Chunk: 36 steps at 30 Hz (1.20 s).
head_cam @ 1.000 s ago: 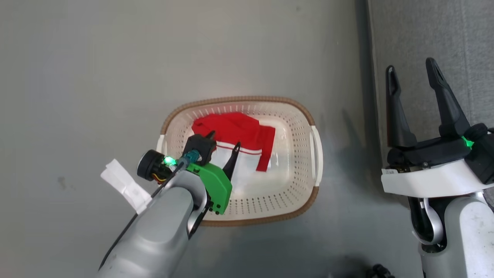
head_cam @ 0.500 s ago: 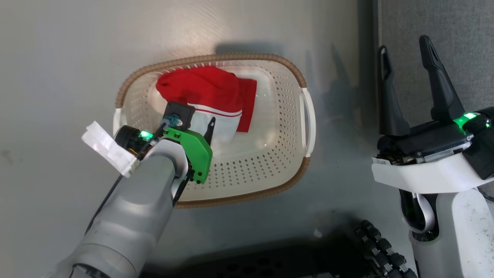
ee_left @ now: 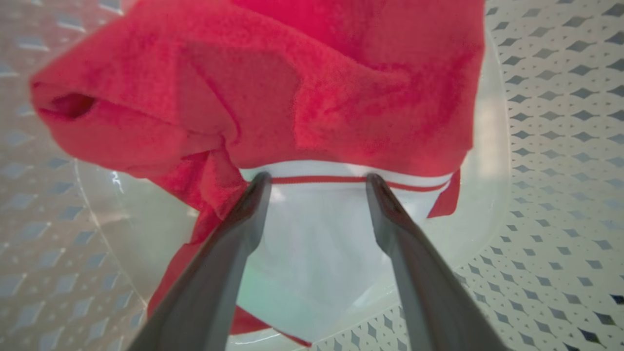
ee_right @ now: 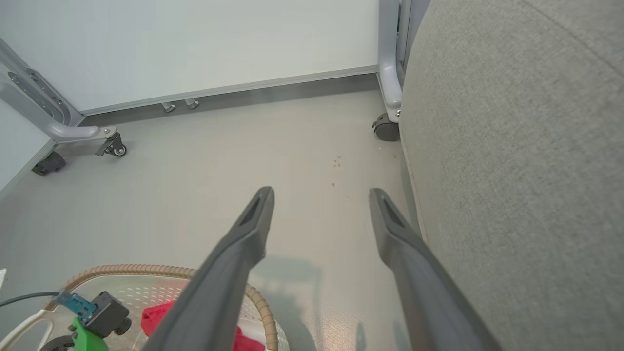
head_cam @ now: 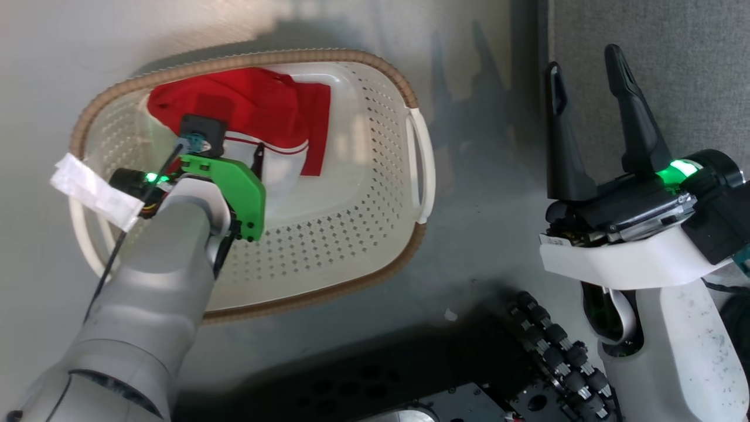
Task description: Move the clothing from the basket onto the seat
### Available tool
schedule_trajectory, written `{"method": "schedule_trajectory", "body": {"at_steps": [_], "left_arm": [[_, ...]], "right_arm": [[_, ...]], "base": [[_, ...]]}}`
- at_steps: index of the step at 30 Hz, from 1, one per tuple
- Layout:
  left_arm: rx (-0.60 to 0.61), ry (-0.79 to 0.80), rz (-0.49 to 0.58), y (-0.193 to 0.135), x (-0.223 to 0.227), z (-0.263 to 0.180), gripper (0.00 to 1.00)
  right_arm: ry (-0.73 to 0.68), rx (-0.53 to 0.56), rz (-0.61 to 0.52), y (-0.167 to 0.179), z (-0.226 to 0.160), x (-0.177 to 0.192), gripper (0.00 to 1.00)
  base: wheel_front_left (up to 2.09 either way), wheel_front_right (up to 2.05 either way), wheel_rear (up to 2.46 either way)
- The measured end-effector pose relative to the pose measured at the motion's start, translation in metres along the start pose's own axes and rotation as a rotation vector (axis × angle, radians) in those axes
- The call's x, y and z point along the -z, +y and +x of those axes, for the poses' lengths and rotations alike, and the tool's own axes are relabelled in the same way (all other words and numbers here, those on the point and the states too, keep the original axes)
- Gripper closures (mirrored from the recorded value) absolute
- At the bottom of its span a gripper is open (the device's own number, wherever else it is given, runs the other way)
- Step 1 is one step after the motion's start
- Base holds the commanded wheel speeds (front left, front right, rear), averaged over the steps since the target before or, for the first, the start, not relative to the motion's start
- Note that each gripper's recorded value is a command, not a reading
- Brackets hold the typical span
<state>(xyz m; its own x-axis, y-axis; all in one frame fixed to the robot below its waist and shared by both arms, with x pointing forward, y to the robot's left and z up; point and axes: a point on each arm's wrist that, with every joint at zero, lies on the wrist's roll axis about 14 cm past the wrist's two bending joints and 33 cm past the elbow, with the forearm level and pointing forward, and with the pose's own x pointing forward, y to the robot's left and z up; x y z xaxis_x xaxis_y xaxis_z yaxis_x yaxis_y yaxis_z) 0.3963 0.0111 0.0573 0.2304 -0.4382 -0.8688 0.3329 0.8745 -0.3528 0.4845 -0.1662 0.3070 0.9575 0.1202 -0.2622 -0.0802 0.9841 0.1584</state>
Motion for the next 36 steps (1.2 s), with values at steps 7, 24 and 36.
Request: {"method": "schedule_trajectory", "body": {"at_steps": [7,24,36], "left_arm": [[-0.011,0.040,-0.006,0.007,0.009,0.020,0.00],[-0.030,0.117,0.002,0.003,0.014,0.038,0.00],[-0.050,0.173,0.057,0.012,0.018,0.037,1.00]], "right_arm": [[0.041,0.029,0.028,-0.009,-0.007,0.017,0.00],[0.102,0.076,0.042,-0.021,-0.024,0.035,0.00],[0.089,0.079,0.041,-0.021,-0.024,0.030,0.00]], "base": [[0.00,0.00,0.00],[0.00,0.00,0.00],[0.00,0.00,0.00]]}}
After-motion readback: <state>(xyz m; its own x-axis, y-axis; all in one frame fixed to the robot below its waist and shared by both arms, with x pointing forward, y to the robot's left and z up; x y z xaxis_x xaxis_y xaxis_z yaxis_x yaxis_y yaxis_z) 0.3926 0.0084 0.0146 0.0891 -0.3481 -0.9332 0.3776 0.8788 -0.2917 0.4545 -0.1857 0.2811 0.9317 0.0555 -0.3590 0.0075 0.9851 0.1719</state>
